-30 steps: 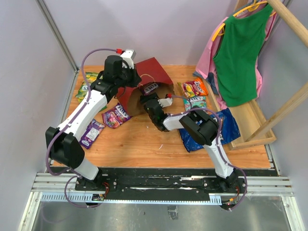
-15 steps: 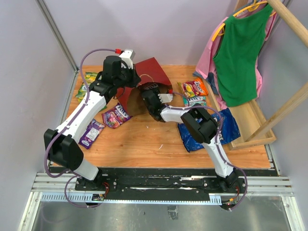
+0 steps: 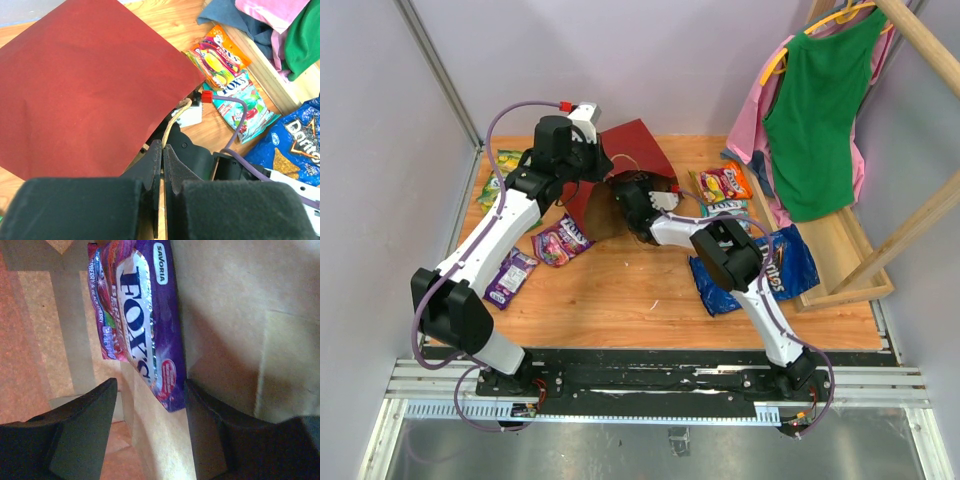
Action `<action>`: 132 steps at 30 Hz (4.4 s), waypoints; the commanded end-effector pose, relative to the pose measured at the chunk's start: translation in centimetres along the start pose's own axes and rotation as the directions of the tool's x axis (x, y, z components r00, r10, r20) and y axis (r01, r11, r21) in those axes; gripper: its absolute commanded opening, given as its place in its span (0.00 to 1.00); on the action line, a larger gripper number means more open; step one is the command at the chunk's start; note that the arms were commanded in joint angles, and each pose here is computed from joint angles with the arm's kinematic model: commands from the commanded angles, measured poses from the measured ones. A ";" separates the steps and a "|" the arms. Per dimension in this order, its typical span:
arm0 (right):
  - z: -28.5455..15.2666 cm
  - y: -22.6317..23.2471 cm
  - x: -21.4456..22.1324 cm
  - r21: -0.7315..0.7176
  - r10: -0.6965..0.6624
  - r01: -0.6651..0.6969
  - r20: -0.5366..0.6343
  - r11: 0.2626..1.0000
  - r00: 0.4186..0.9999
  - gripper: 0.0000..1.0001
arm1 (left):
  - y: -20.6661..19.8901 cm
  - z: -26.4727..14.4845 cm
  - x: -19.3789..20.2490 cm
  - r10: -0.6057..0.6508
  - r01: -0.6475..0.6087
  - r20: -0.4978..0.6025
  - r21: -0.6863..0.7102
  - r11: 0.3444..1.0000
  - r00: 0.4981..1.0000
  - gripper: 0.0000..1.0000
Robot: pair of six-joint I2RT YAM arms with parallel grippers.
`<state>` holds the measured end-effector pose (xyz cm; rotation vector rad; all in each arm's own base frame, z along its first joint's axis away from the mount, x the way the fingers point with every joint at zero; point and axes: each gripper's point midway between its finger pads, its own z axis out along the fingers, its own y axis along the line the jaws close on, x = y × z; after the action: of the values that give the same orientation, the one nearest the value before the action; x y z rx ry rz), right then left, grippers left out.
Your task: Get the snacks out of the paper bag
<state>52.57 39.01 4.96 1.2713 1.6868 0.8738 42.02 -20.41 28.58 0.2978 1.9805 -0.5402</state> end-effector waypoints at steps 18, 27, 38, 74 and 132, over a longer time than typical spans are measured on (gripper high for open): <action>1.2 1.6 -1.3 -0.147 -0.187 0.183 -0.011 0.972 0.982 0.01 | -0.1 0.2 -1.6 0.019 -0.019 0.021 0.010 1.000 1.000 0.04; -6.2 2.4 -3.8 -0.249 -0.189 0.169 -0.058 0.954 0.980 0.01 | 0.1 0.8 -1.8 0.019 -0.019 0.022 0.002 1.000 1.000 0.04; -19.5 -1.0 -5.1 -0.306 -0.639 0.621 0.050 0.722 0.768 0.01 | 0.6 1.0 -1.3 0.019 -0.019 0.031 -0.018 1.000 0.999 0.03; -29.9 -14.4 -3.3 -0.470 -0.972 0.876 -0.235 0.103 -0.012 0.01 | 0.4 1.8 -1.2 0.031 -0.032 0.036 0.006 0.999 0.999 0.04; -14.0 -9.7 -7.4 -0.352 -0.858 0.806 -0.385 0.476 0.339 0.41 | -2.0 1.3 -0.8 0.011 -0.012 0.009 0.127 0.992 1.000 0.01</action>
<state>34.86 27.13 2.84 -0.1031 2.4041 0.5196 42.99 -22.71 27.40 0.3655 1.9826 -0.6445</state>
